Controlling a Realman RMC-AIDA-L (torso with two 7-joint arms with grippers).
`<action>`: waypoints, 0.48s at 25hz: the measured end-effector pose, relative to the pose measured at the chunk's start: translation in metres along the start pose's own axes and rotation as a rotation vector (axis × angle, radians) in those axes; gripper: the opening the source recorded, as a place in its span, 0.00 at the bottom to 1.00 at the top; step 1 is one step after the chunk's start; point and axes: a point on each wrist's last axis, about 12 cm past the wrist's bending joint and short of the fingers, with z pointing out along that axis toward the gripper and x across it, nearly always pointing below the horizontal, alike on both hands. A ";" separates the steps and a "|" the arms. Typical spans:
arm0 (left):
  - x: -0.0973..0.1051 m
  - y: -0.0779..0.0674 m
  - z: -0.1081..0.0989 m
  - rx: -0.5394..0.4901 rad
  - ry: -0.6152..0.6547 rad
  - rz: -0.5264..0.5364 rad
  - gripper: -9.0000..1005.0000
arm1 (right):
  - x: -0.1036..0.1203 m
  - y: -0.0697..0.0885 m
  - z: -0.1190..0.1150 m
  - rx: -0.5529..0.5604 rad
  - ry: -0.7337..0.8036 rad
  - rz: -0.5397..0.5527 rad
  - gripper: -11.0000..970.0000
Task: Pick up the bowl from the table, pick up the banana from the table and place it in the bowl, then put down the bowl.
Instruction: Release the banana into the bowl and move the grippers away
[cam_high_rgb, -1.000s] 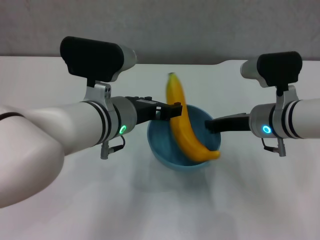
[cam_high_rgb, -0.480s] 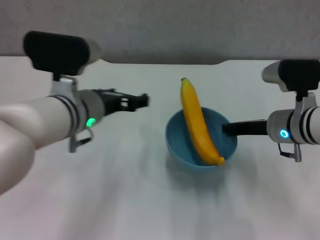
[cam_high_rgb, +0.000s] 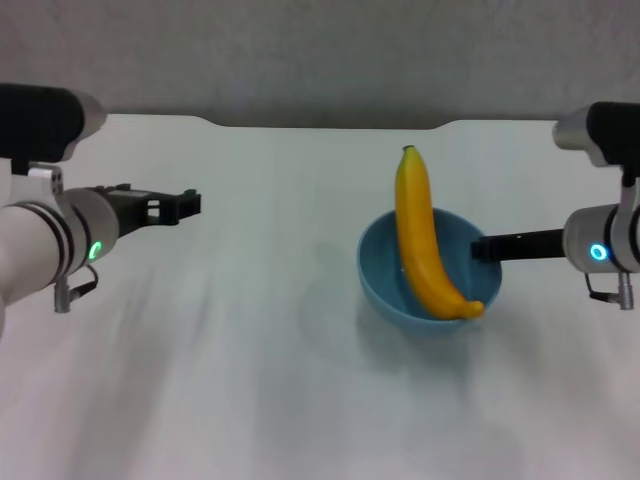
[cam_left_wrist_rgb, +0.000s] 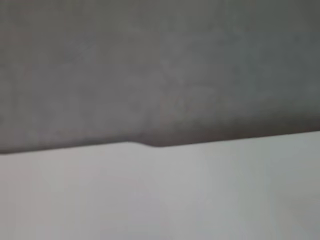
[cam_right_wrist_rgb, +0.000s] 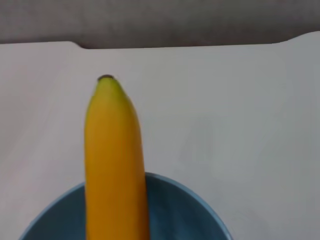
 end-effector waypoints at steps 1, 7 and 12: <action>0.003 0.003 0.001 -0.008 0.008 -0.005 0.88 | -0.001 -0.002 -0.001 0.004 -0.004 0.006 0.06; 0.014 0.012 0.006 -0.029 0.031 -0.026 0.88 | 0.003 0.000 0.004 -0.010 0.027 0.030 0.06; 0.015 0.007 0.007 -0.017 0.034 -0.021 0.88 | 0.003 0.013 0.009 -0.032 0.047 0.001 0.06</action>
